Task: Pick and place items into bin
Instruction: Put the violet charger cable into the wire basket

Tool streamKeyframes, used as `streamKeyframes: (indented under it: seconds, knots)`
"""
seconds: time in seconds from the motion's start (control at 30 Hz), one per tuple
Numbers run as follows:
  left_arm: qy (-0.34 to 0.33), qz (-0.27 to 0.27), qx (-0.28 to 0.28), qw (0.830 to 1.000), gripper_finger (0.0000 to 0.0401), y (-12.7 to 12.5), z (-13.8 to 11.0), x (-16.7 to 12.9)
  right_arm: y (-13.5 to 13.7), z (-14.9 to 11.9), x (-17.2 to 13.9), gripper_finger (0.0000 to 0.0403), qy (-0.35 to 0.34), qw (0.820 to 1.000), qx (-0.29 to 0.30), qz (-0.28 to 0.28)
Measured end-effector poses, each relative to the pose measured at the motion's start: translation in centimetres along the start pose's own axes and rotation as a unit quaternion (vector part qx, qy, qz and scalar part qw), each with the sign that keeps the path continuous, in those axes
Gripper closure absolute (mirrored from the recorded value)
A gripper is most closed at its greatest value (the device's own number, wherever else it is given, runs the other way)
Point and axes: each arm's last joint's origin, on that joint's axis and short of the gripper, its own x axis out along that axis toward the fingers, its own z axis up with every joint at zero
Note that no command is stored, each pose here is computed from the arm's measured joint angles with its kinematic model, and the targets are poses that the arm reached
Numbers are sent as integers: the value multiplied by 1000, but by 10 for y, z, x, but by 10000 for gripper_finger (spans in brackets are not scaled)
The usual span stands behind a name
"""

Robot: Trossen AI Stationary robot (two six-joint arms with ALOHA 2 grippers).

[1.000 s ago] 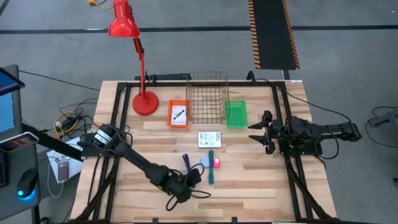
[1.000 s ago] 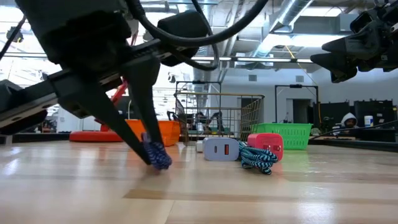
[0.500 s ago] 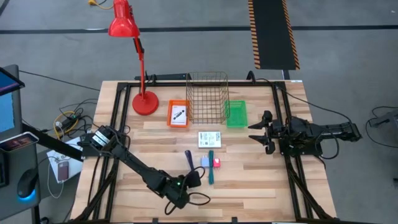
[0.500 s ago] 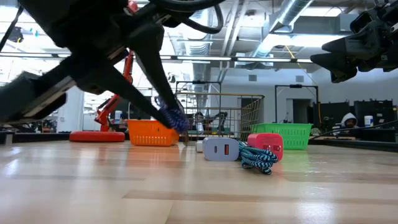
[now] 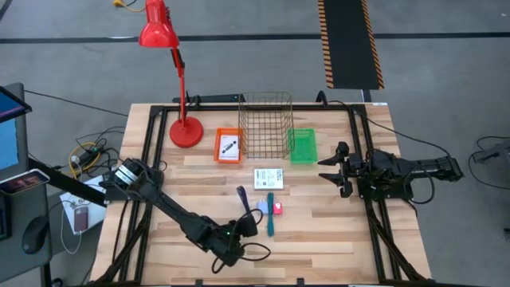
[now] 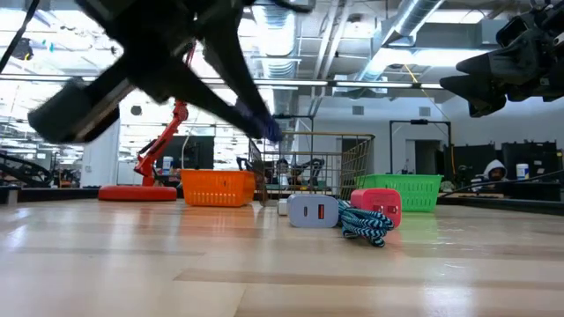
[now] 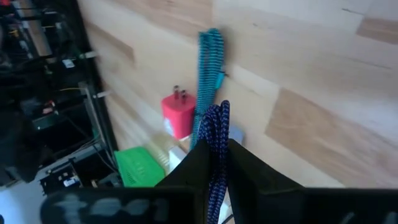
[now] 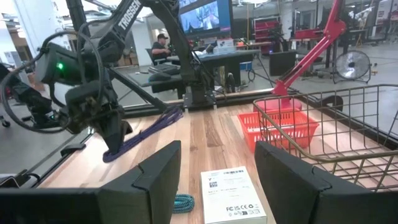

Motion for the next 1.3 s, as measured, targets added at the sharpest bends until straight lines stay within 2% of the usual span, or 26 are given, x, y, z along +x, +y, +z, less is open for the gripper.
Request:
streamKeyframes:
  seconds: [0.33,0.6,0.83,1.1,1.3]
  knots:
    - [-5,53,-74,996,386,41,-26,-29,0,0,0,204,0,1000,0,0]
    - [-22,95,-160,982,386,84,-67,-45,0,0,0,204,0,1000,0,0]
    - [-81,129,-239,959,386,122,-114,-49,0,0,0,204,0,1000,0,0]
    - [-138,166,-293,932,386,153,-172,-30,0,0,0,204,0,1000,0,0]
    - [-191,181,-362,894,386,168,-220,-16,0,0,0,204,0,1000,0,0]
